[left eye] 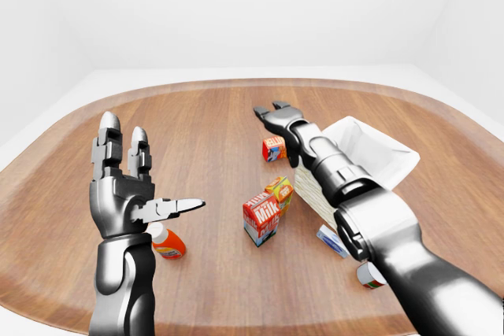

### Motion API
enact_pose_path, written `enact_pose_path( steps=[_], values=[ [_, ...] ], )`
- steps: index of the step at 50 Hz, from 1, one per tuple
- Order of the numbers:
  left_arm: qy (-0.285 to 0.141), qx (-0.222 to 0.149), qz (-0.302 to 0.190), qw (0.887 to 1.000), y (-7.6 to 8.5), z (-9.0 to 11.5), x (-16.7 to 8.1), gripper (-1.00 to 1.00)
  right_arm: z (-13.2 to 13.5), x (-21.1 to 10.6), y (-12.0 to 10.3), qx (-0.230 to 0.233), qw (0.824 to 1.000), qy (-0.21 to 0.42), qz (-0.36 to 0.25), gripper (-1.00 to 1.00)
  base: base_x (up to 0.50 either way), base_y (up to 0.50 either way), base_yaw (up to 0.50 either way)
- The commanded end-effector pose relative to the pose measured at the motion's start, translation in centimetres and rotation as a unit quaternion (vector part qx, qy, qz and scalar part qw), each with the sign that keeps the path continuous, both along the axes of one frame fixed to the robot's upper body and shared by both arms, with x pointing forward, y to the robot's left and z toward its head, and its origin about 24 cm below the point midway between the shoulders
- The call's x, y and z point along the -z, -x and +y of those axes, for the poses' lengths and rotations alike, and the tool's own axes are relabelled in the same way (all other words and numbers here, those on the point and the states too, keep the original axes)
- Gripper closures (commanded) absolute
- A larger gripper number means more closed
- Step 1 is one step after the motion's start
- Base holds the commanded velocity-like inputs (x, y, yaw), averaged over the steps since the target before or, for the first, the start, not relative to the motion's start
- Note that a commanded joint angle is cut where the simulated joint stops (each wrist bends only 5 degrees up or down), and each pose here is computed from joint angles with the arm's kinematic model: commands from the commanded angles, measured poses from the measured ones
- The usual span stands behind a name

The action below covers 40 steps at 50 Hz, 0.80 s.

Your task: Pick up the orange juice, and put it in the basket.

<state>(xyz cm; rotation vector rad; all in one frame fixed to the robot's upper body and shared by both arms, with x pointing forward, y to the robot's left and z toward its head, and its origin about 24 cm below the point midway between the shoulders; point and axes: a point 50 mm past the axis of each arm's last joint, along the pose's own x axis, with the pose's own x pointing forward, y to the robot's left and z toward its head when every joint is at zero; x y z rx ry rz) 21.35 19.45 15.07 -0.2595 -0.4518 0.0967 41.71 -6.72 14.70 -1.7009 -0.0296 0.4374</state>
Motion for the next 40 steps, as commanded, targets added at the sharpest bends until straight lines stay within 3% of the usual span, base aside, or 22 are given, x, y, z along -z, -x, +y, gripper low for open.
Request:
enact_pose_path(
  steps=[1,40],
  values=[
    [0.000,0.000,0.000,1.000,0.0,0.0,0.0,-1.00,0.2,0.8,0.3,-0.004,1.000,0.005,0.008,-1.00,0.00,0.00,0.00],
    [0.000,0.000,0.000,1.000,0.0,0.0,0.0,-1.00,0.3,2.5,0.7,-0.007,1.000,0.012,0.018,-1.00,0.00,0.00,0.00]
  ],
)
